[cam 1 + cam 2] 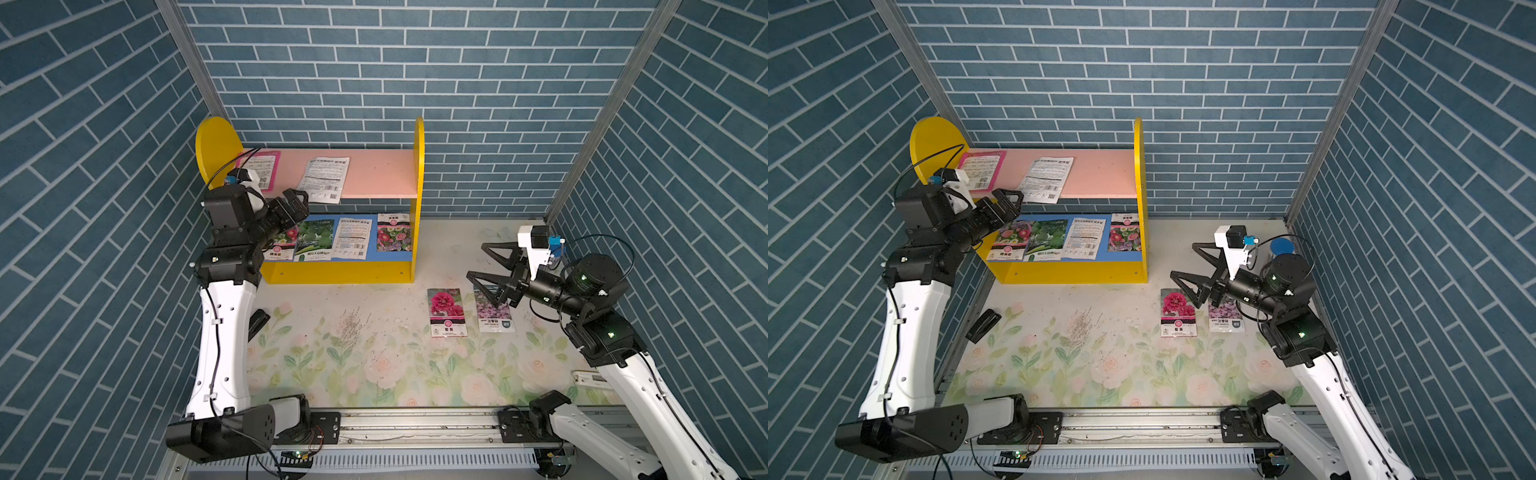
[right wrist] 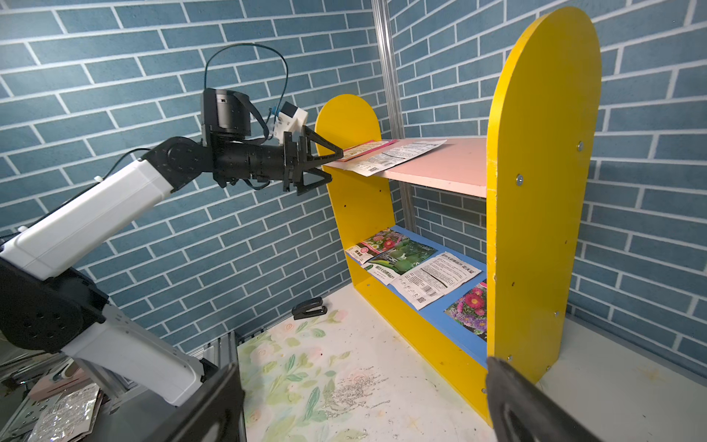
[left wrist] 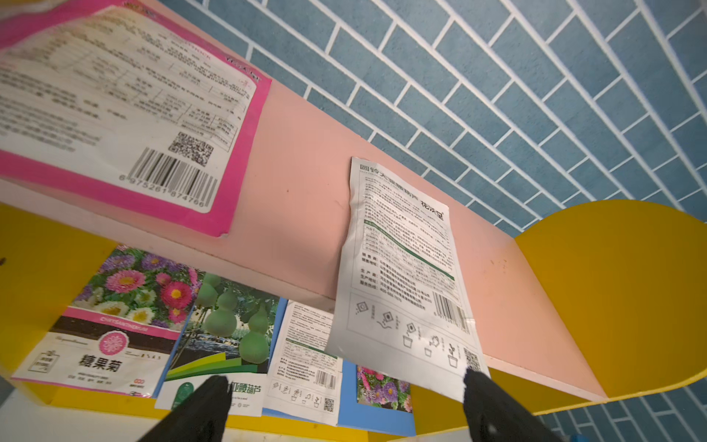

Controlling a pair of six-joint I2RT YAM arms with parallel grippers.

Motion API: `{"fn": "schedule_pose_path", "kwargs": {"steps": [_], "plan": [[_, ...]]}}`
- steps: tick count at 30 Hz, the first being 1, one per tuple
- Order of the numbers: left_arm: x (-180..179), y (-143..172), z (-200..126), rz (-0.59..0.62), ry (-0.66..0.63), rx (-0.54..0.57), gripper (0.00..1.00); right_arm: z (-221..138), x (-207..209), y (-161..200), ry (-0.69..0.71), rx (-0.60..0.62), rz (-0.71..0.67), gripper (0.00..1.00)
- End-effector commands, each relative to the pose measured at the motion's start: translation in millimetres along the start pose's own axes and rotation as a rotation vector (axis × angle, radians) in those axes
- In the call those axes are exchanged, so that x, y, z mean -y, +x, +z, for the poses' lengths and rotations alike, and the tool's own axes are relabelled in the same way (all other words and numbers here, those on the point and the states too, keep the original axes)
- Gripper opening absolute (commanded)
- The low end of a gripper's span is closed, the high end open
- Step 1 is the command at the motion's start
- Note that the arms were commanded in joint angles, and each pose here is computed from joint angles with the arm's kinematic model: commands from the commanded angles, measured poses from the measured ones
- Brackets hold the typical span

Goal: Take the seed bag off the shelf
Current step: Pick up the seed packet from the shelf.

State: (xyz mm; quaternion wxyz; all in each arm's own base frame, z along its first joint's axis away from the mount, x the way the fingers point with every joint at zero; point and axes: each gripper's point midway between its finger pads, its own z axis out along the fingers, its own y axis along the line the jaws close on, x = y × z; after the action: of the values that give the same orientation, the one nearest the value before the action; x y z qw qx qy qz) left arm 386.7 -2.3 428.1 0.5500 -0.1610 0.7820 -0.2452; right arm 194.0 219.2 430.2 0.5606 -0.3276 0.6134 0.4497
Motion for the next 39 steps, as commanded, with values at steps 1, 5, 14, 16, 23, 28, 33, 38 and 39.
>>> {"fn": "schedule_pose_path", "kwargs": {"steps": [1,5,14,16,23,28,33,38,39], "plan": [[17,-6,1,-0.048,0.139,-0.014,0.97,-3,-12,-15,-0.038,0.035,-0.043,1.00],[11,-7,9,-0.084,0.159,-0.033,0.94,-2,-8,-13,-0.022,0.034,-0.039,1.00],[16,-3,17,-0.121,0.224,-0.075,0.78,-2,-5,-11,-0.005,0.035,-0.032,1.00],[17,-1,16,-0.119,0.234,-0.081,0.74,-2,-4,-11,-0.003,0.033,-0.030,1.00],[18,1,24,-0.135,0.258,-0.104,0.45,-1,-2,-9,0.000,0.032,-0.021,0.99],[15,2,31,-0.150,0.262,-0.117,0.41,-4,-3,-10,0.008,0.037,-0.023,0.99],[22,-3,32,-0.132,0.311,-0.097,0.21,-4,-4,-8,0.006,0.037,-0.014,0.99],[41,-15,19,-0.061,0.398,-0.030,0.01,-2,-15,-4,-0.097,0.097,0.050,0.98],[46,-17,15,-0.044,0.421,-0.021,0.00,-2,-16,-4,-0.116,0.110,0.063,0.98]]}}
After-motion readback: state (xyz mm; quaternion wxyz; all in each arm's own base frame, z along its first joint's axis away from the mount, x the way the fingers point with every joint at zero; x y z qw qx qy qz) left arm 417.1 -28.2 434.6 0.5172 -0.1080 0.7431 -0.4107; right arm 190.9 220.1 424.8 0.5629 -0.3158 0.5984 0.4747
